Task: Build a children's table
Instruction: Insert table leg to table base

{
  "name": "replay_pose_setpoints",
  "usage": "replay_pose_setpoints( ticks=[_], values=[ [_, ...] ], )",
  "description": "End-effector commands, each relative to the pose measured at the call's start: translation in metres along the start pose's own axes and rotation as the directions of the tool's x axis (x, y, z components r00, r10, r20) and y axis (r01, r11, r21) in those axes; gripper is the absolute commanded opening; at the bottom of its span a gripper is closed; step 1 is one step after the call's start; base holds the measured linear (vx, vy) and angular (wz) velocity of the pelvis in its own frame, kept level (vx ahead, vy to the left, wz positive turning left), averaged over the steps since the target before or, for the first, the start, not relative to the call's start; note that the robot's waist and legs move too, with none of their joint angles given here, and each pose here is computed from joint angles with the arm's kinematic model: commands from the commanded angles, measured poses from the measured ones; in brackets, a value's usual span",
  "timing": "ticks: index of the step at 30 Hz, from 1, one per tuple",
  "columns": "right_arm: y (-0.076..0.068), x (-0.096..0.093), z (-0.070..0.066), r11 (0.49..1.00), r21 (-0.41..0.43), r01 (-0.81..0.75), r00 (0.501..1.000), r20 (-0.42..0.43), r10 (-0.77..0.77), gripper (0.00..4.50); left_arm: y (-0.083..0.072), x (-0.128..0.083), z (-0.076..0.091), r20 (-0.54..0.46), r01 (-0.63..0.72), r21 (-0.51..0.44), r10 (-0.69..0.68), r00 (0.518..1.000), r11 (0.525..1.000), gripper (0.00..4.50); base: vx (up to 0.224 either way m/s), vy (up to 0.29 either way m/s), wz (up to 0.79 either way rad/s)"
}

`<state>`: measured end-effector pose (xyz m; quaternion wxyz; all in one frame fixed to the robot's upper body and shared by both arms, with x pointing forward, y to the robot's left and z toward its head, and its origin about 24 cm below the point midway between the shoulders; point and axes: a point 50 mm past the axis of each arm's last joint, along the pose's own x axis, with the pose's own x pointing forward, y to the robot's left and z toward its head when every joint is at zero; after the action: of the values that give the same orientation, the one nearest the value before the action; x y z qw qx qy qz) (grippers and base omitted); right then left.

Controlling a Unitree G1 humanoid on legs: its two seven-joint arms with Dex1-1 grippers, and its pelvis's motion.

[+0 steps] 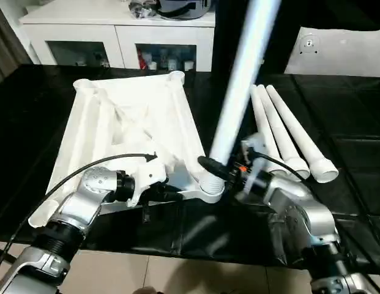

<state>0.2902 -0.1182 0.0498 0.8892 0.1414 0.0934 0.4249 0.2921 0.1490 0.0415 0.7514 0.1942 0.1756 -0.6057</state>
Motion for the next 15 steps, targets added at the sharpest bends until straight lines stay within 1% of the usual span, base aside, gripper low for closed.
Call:
replay_pose_setpoints(
  ticks=[1, 3, 4, 6, 7, 10, 12, 13, 15],
  values=[
    [-0.010, -0.019, -0.037, 0.991, 0.086, 0.100, 0.990, -0.113, -0.090, 1.91, 0.006, -0.005, 0.005, 0.031, -0.038, 0.005, 0.038, 0.999, 0.999, 0.00, 0.000, 0.000, 0.00],
    [-0.009, -0.026, -0.046, 0.987, 0.111, 0.119, 0.991, -0.082, -0.110, 1.91, 0.009, -0.005, 0.006, 0.046, -0.057, -0.010, 0.057, 0.997, 0.998, 0.00, 0.000, 0.000, 0.00],
    [-0.008, -0.028, -0.047, 0.986, 0.116, 0.122, 0.991, -0.074, -0.114, 1.91, 0.009, -0.005, 0.006, 0.047, -0.058, -0.012, 0.058, 0.997, 0.998, 0.00, 0.000, 0.000, 0.00],
    [-0.008, -0.029, -0.048, 0.985, 0.116, 0.125, 0.991, -0.067, -0.118, 1.91, 0.009, -0.005, 0.006, 0.047, -0.059, -0.012, 0.060, 0.997, 0.998, 0.00, 0.000, 0.000, 0.00],
    [-0.005, -0.035, -0.049, 0.987, 0.097, 0.131, 0.991, -0.040, -0.128, 1.91, 0.011, -0.005, 0.007, 0.048, -0.074, -0.014, 0.075, 0.996, 0.997, 0.00, 0.000, 0.000, 0.00],
    [-0.004, -0.037, -0.050, 0.988, 0.074, 0.132, 0.991, -0.040, -0.130, 1.91, 0.012, -0.005, 0.007, 0.048, -0.079, -0.014, 0.080, 0.996, 0.997, 0.00, 0.000, 0.000, 0.00],
    [-0.003, -0.039, -0.052, 0.991, 0.059, 0.124, 0.991, -0.053, -0.121, 1.91, 0.012, -0.005, 0.007, 0.048, -0.081, -0.015, 0.082, 0.995, 0.997, 0.00, 0.000, 0.000, 0.00],
    [0.000, -0.041, -0.055, 0.995, 0.009, 0.103, 0.991, -0.089, -0.102, 1.91, 0.013, -0.005, 0.006, 0.046, -0.082, -0.015, 0.083, 0.995, 0.996, 0.00, 0.000, 0.000, 0.00],
    [0.002, -0.042, -0.056, 0.996, -0.038, 0.082, 0.989, -0.120, -0.086, 1.91, 0.013, -0.005, 0.006, 0.043, -0.082, -0.013, 0.082, 0.996, 0.997, 0.00, 0.000, 0.000, 0.00]
  ],
)
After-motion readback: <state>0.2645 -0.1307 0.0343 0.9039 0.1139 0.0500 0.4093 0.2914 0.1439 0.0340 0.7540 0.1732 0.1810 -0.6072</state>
